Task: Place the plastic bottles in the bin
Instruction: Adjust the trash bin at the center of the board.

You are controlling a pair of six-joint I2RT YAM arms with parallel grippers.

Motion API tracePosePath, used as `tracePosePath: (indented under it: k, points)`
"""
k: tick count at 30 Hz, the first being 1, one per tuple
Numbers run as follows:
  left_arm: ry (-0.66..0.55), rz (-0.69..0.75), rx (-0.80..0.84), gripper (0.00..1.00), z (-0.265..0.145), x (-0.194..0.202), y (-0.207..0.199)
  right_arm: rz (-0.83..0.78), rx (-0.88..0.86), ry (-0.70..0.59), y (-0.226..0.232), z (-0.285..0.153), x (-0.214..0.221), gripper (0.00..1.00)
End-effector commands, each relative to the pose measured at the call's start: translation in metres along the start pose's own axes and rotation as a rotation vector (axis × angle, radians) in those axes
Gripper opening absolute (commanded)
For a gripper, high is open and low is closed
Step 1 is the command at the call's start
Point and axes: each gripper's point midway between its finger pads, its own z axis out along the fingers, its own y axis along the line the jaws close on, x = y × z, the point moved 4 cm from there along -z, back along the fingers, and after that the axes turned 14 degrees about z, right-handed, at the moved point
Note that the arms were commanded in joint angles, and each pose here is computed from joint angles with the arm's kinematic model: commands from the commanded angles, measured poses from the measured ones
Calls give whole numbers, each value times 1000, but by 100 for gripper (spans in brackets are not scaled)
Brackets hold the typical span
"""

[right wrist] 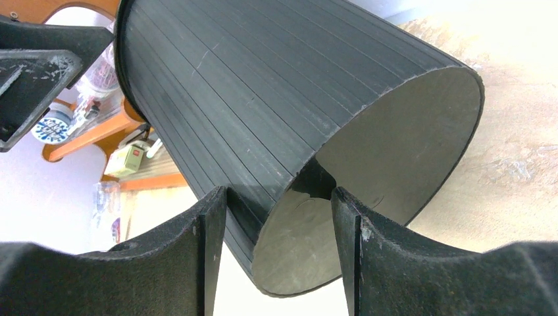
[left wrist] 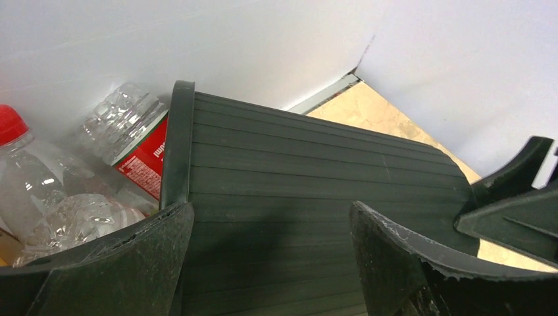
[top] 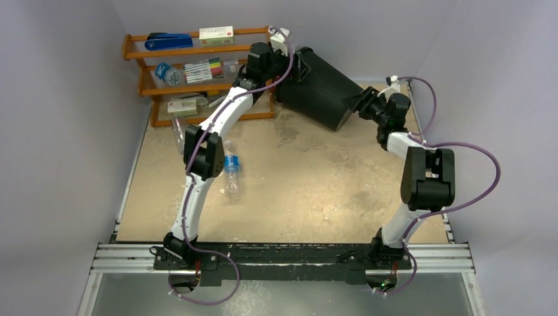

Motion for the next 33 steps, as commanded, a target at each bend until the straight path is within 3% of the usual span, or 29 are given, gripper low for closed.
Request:
tracePosePath:
  k: [1,10,18,24,33]
  points:
    - [173,-36,-154,89,-6,48,15,71,297,234,-82,-23,78,59]
    - [208,-52,-147,89,-1,63,15,66,294,229,-79,-24,76,59]
    - [241,-94,-19,68,-2,77,-4,64,295,225,-77,-26,74,59]
    - [174,-140,94,59,-9,49,-25,59,299,226,-75,-29,74,59]
    - [78,-154,203,57,-20,-4,-59,78,305,242,-77,-40,85,58]
